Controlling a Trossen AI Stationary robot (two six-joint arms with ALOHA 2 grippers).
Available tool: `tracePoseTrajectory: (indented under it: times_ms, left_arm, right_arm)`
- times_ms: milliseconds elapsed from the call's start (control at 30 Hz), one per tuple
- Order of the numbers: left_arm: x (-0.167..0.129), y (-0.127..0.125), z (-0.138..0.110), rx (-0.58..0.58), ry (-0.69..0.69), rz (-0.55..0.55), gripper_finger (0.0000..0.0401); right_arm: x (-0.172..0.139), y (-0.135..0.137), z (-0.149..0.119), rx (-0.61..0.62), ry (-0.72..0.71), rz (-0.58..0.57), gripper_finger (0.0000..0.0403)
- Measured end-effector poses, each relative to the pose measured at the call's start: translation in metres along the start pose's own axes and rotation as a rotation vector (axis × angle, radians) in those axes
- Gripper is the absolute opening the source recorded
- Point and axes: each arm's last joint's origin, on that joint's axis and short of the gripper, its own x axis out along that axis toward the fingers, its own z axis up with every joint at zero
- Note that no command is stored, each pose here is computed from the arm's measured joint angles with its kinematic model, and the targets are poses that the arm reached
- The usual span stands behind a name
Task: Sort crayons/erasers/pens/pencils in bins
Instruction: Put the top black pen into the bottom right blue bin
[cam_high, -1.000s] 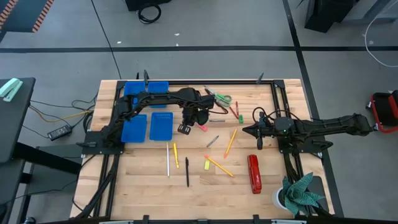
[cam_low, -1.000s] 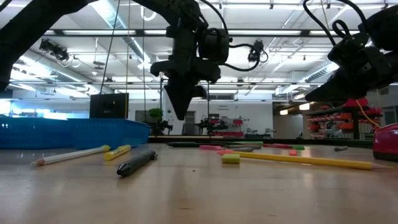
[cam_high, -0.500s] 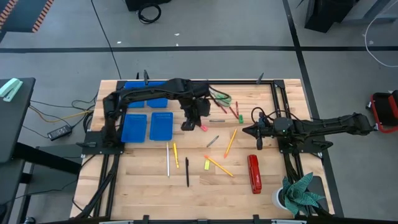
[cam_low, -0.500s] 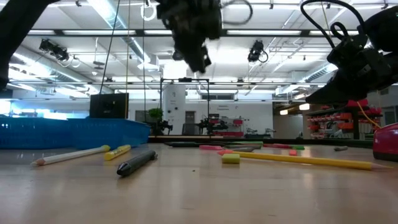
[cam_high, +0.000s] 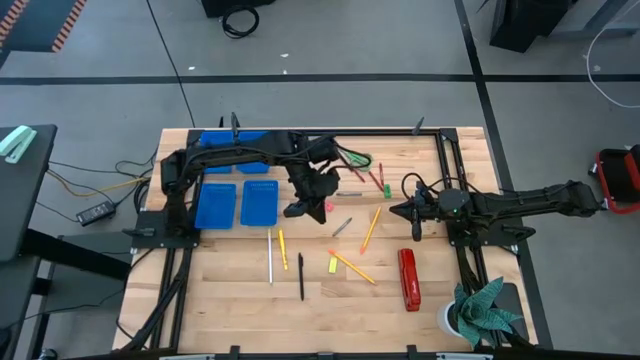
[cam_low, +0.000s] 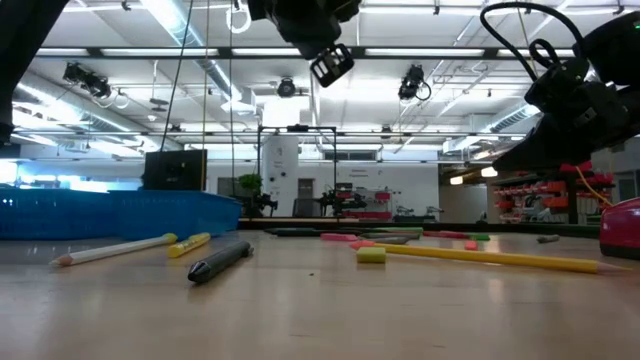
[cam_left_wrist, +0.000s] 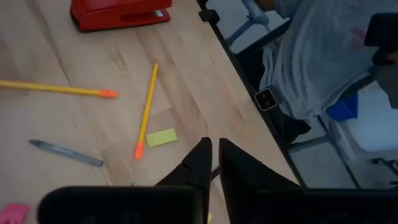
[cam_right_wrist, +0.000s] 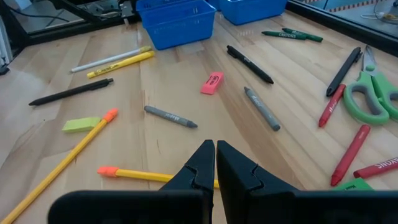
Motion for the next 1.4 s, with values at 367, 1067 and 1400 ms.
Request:
tracePoseTrajectory:
  times_ms: [367, 1067, 1400]
  left_arm:
    - [0.000, 0.000, 0.000, -0.051, 0.000, 0.004, 0.0106]
    - [-0.062, 0.057, -0.054, -0.434, 0.205, 0.641, 0.0007]
    - [-0.061, 0.034, -0.127, -0.509, 0.067, 0.727, 0.0006]
  right_arm:
    - [0.000, 0.000, 0.000, 0.000, 0.000, 0.000, 0.0023]
    - [0.000, 0.000, 0.000, 0.021, 0.000, 0.000, 0.0023]
    - [0.003, -0.001, -0.005, 0.027, 0.054, -0.017, 0.0023]
